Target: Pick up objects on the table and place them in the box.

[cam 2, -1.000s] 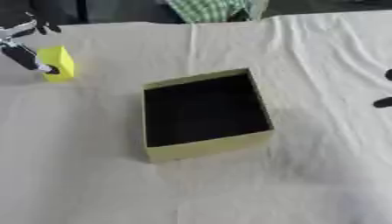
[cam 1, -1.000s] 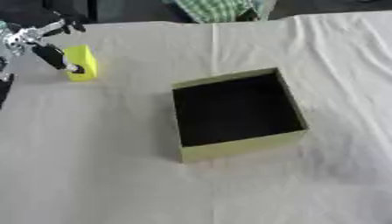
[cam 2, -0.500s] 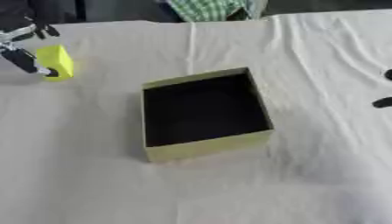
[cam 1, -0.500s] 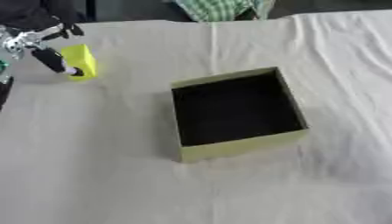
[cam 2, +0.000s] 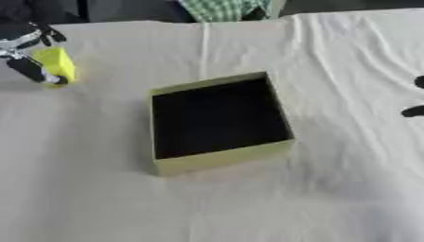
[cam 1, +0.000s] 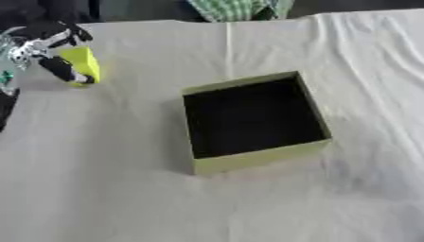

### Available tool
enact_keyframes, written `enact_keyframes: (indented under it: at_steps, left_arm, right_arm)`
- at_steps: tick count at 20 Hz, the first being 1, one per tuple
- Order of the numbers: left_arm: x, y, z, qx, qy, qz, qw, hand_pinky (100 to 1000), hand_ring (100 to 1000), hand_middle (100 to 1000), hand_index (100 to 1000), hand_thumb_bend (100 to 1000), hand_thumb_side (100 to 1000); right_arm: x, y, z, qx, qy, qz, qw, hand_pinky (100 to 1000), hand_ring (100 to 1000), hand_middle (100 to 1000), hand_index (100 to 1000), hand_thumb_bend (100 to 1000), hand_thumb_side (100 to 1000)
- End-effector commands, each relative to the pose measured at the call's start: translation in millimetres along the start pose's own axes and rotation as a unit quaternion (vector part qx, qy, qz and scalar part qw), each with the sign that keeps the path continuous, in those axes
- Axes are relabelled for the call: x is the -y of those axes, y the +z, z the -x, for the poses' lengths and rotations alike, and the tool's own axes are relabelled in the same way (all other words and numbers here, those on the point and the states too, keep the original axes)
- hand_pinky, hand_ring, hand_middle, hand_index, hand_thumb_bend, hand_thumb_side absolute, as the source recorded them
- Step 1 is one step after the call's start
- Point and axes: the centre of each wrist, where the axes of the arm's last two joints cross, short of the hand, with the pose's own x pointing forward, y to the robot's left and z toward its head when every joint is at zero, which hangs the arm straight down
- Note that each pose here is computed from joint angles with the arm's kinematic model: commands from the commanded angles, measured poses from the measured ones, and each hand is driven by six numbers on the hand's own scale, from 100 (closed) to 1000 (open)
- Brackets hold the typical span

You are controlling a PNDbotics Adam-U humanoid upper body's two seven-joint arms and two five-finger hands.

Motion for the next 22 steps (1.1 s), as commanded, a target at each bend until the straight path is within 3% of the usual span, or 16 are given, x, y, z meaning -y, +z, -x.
enact_keyframes:
  at_steps: [1, 15, 22]
  left_arm:
    - [-12.6, 3.2, 5.1, -0.013, -0.011, -0.017, 1.000, 827, 765, 777, 872, 606, 236]
    - [-15.5, 6.2, 9.7, -0.041, -0.042, -0.015, 0.998, 805, 755, 758, 859, 584, 179]
    - [-16.3, 7.8, 12.6, -0.042, -0.047, 0.003, 0.998, 774, 702, 704, 841, 542, 124]
  right_arm:
    - [3.2, -4.1, -4.7, 0.010, 0.007, -0.003, 1.000, 571, 858, 730, 866, 100, 764]
    - [3.4, -3.3, -3.8, 0.008, 0.006, -0.003, 1.000, 571, 859, 731, 867, 100, 763]
    - [3.7, -2.6, -3.2, 0.007, 0.006, -0.003, 1.000, 572, 859, 731, 867, 100, 763]
